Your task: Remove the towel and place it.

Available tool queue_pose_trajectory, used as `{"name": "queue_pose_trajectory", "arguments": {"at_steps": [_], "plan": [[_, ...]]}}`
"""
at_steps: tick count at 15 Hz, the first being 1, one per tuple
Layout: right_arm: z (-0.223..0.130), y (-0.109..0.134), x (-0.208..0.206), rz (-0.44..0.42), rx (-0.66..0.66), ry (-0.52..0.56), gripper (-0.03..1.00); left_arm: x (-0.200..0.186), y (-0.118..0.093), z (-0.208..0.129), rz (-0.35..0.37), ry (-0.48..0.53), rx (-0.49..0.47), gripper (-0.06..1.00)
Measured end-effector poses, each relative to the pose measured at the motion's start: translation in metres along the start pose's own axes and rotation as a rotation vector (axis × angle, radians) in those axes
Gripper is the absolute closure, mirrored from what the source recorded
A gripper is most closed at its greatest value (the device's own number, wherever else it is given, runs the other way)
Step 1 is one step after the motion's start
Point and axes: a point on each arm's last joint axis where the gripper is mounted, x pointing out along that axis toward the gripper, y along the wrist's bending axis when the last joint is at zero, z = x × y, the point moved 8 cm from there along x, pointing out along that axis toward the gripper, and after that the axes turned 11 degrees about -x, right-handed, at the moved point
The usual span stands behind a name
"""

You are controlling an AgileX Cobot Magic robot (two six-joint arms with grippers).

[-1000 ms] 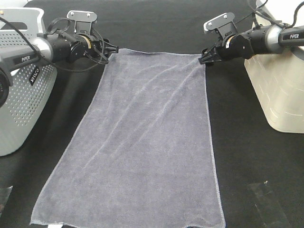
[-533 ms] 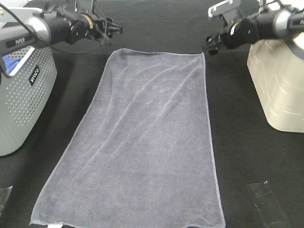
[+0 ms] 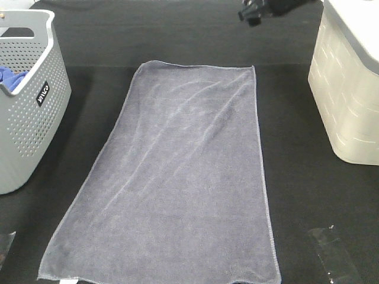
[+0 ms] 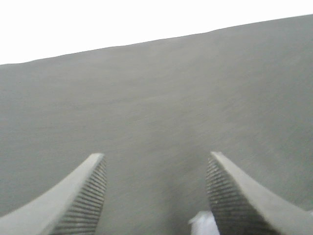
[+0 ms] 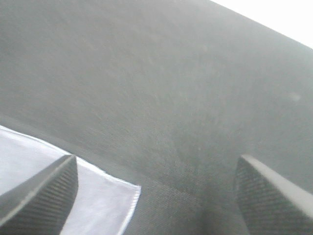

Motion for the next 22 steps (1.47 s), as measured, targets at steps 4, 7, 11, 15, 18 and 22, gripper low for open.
{"name": "queue_pose_trajectory", "arguments": {"at_steps": [4,7,11,15,18,22], "plan": [[0.013,-0.015,-0.069,0.059,0.136,0.15,0.16,-0.064,0.005,0.021,0.134,0.206,0.1,0.36],[0.008,-0.018,-0.128,0.125,0.19,0.308,0.16,-0.12,0.015,0.022,0.201,0.419,0.066,0.36],[-0.005,-0.019,-0.196,0.191,0.213,0.492,0.16,-0.162,0.011,0.04,0.163,0.469,0.036,0.36],[-0.015,-0.01,-0.226,0.244,0.226,0.529,0.16,-0.214,0.01,0.033,0.096,0.538,0.052,0.36],[-0.042,0.008,-0.258,0.299,0.23,0.579,0.16,-0.264,0.029,-0.013,0.132,0.673,0.07,0.36],[-0.101,0.034,-0.314,0.337,0.221,0.671,0.16,-0.354,0.057,-0.059,0.158,0.735,0.057,0.36]]}}
